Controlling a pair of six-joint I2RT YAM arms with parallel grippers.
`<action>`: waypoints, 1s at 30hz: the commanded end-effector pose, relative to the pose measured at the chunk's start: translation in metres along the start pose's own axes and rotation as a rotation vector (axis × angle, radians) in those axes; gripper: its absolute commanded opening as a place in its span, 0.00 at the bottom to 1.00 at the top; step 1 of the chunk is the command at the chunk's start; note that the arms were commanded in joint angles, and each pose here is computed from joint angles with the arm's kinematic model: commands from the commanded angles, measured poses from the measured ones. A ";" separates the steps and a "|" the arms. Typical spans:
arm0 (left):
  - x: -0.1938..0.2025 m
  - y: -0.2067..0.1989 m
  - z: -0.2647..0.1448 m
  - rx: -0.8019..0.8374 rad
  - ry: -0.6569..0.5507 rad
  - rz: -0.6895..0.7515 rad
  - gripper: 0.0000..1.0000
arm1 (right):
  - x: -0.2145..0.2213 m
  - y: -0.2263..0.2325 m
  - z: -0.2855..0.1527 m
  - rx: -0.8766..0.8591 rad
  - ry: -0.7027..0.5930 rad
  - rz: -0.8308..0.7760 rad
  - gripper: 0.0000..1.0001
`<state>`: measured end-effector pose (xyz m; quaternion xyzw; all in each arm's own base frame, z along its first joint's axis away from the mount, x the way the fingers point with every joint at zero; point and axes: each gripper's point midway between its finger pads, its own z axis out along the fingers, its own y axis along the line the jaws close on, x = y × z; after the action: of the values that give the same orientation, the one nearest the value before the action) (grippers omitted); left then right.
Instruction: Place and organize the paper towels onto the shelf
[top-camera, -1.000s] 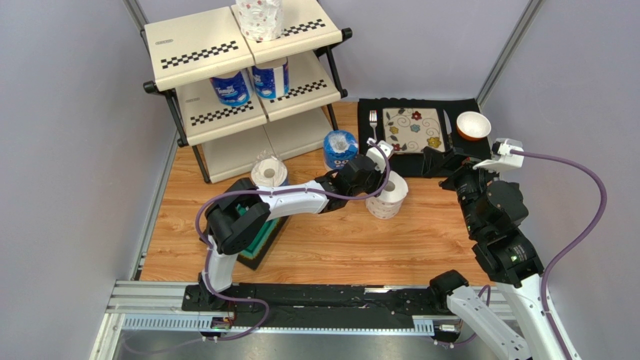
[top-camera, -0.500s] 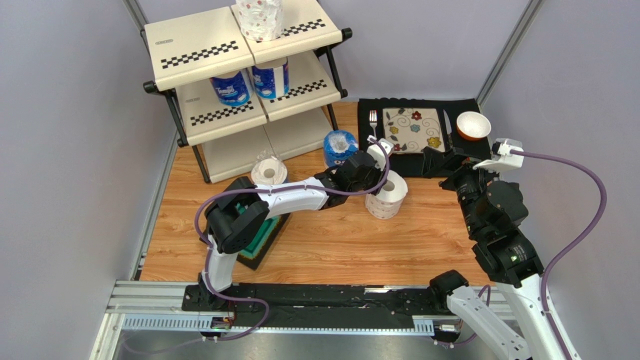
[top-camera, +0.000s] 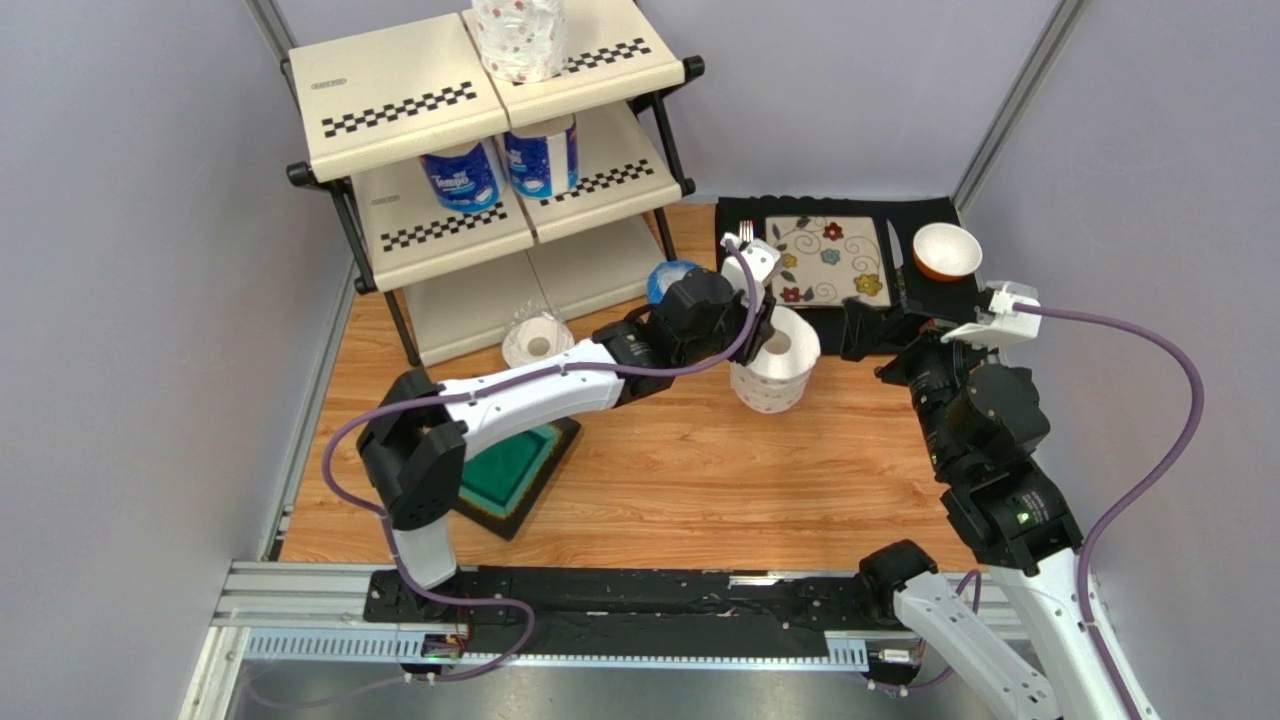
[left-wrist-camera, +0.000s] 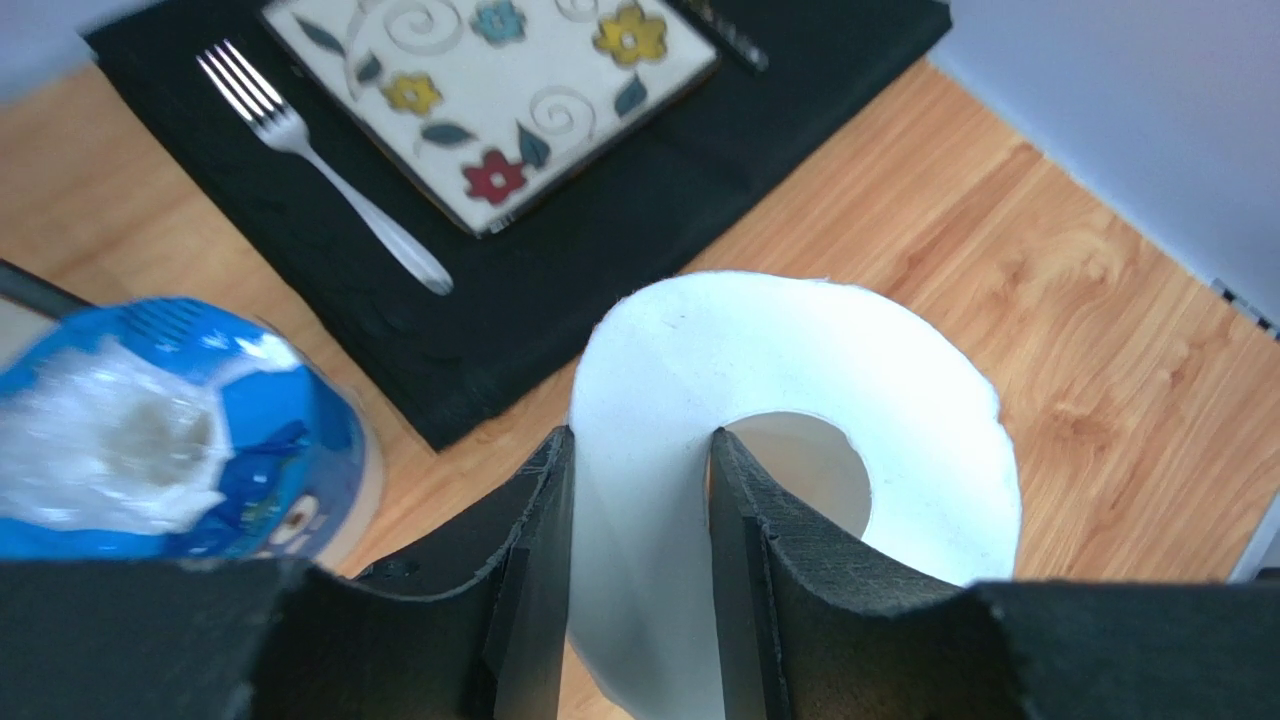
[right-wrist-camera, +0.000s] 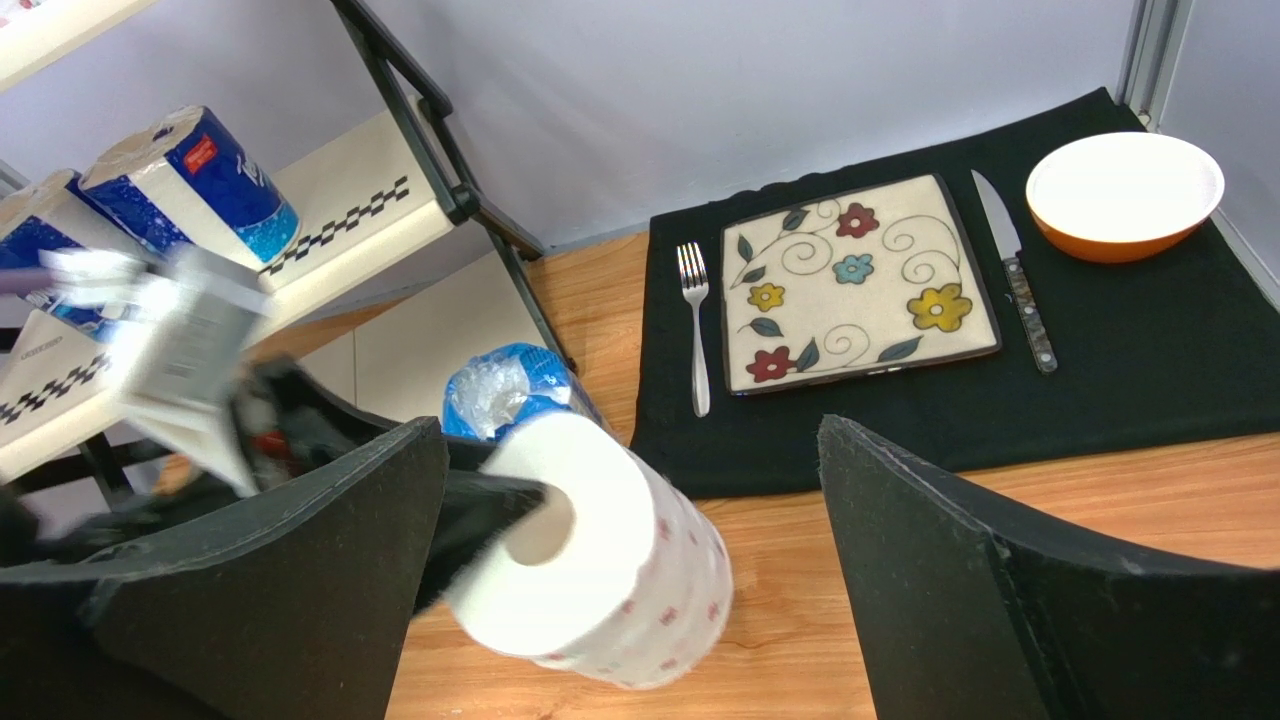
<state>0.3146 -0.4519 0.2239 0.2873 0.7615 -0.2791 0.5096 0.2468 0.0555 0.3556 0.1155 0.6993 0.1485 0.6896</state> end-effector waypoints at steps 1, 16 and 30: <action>-0.114 0.013 -0.065 -0.078 -0.257 0.042 0.22 | -0.011 0.003 -0.002 -0.016 -0.038 0.007 0.98; -0.242 0.103 -0.290 -0.589 -0.648 0.161 0.18 | -0.006 0.012 0.001 -0.058 -0.017 0.020 0.98; -0.342 0.144 -0.407 -0.896 -0.843 0.308 0.18 | -0.004 0.017 0.000 -0.085 -0.009 0.024 0.98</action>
<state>0.2763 -0.1442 0.6178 0.0389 0.5191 0.0151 0.8537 0.2459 0.0670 0.3555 0.0968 0.7016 0.1731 0.6845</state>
